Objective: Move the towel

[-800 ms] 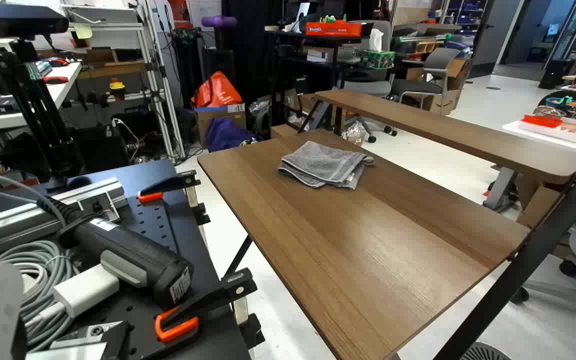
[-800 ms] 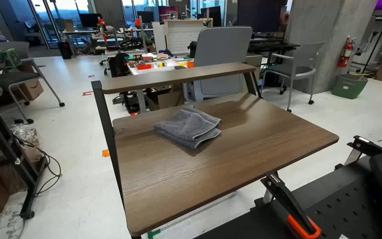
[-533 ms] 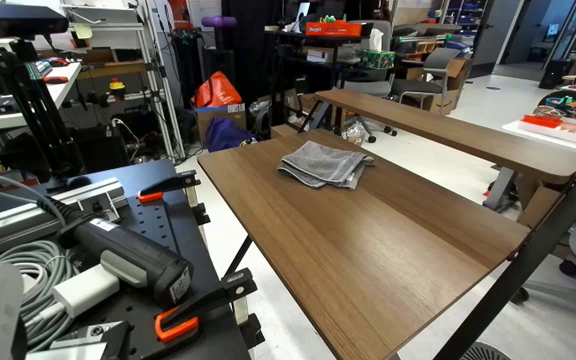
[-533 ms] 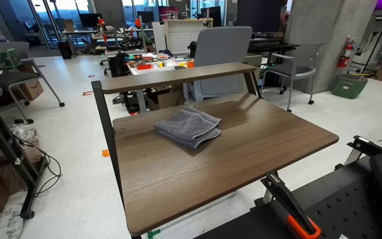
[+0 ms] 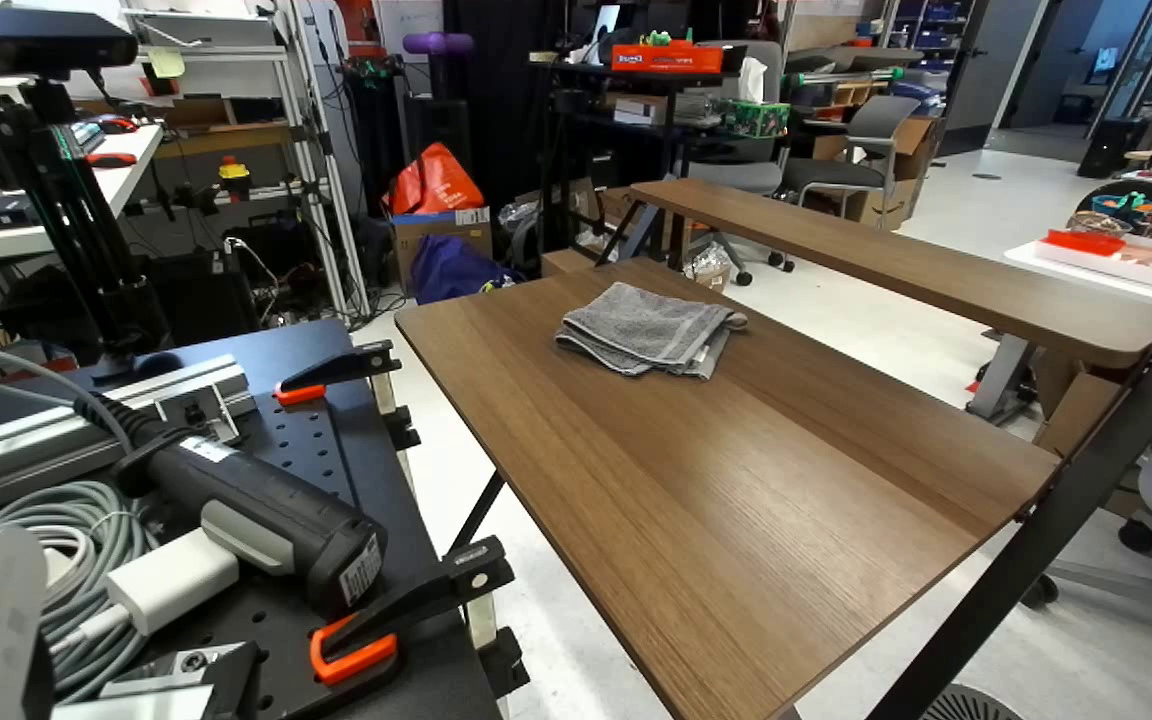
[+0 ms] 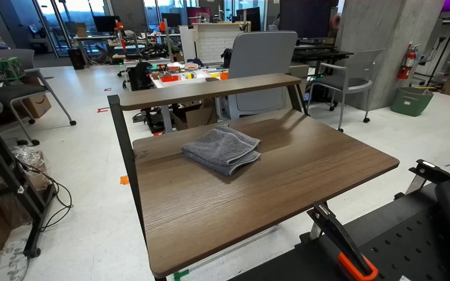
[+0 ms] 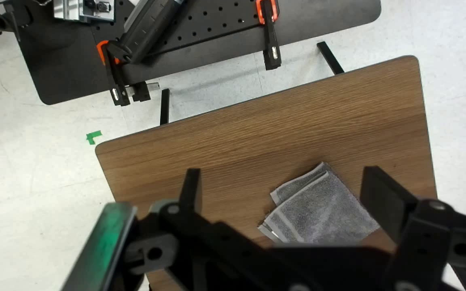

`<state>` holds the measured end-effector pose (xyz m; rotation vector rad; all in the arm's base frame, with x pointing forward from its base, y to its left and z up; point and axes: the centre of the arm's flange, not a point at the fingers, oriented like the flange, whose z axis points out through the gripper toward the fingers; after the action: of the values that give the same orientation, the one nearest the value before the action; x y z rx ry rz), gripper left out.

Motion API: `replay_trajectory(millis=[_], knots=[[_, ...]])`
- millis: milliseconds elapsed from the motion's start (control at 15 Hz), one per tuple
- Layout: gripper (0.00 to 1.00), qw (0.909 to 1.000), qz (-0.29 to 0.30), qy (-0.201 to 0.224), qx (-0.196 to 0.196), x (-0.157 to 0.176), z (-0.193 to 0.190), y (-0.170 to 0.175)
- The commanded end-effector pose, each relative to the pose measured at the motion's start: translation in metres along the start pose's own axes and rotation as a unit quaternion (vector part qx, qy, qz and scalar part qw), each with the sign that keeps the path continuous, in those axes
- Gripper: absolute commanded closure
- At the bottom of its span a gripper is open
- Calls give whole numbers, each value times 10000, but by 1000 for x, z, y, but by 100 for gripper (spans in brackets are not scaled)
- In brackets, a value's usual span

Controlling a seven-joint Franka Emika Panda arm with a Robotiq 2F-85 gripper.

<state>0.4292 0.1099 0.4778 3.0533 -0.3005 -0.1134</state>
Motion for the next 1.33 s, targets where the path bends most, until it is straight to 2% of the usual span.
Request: replay_trajectory(millis=[0,267,667,1000,1267], knots=[[0,9996,157,176,135,30,13,-17],[0,9987,214,297,364,77,47,-42],[0,9972,113,284,685,144,133,-92],[0,9974,43,182,690,183,210,-133],[0,9981,186,204,553,214,260,-143]])
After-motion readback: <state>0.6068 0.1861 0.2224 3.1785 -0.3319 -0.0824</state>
